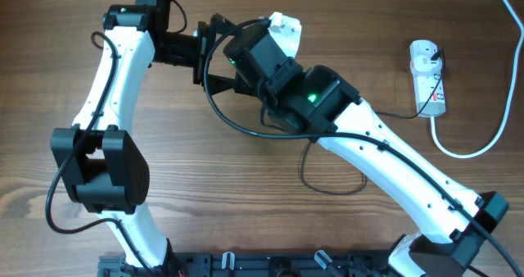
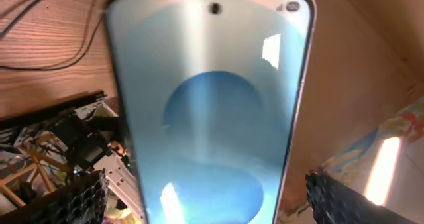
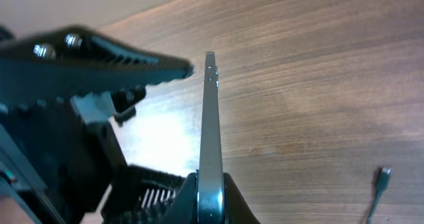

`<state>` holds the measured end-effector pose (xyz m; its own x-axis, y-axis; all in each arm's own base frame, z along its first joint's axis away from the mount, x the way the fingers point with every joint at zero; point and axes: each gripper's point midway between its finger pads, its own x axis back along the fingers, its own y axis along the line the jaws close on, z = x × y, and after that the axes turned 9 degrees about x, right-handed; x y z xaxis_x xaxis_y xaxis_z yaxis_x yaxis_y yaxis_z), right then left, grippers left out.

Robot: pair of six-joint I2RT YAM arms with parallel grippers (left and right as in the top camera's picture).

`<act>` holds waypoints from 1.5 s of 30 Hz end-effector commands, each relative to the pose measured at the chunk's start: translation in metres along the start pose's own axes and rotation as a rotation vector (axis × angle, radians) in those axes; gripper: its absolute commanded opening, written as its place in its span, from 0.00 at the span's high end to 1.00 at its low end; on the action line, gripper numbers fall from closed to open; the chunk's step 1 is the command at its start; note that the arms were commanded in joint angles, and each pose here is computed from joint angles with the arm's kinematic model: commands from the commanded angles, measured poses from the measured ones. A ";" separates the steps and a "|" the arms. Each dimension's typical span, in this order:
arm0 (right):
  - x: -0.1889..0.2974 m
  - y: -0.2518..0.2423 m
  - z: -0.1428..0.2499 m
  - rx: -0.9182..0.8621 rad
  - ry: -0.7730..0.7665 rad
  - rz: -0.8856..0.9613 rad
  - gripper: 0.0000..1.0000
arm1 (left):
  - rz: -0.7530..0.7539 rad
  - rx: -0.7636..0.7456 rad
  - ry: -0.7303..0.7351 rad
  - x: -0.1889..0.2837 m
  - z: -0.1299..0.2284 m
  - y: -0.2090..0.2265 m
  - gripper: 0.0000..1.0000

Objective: Plug charger to phone and switch on socket

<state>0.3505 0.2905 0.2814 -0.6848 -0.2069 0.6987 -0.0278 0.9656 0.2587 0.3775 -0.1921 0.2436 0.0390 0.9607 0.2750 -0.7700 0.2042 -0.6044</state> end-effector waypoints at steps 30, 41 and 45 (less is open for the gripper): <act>0.015 -0.031 -0.023 -0.712 -0.147 0.092 0.95 | -0.045 -0.112 -0.103 -0.003 -0.009 -0.002 0.00; 0.012 -0.018 -0.006 -1.086 -0.035 0.043 0.91 | -0.027 0.105 -0.093 -0.004 -0.007 -0.003 0.15; 0.012 -0.019 -0.005 -1.145 -0.034 0.050 0.94 | -0.004 0.132 -0.040 -0.004 0.002 -0.008 0.17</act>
<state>0.3453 0.2699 0.2701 -0.6614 -0.1225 0.7400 0.6626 0.3668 0.6529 0.3879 -0.1928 0.2281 0.0103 0.9288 0.3703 -0.8367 0.2108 -0.5055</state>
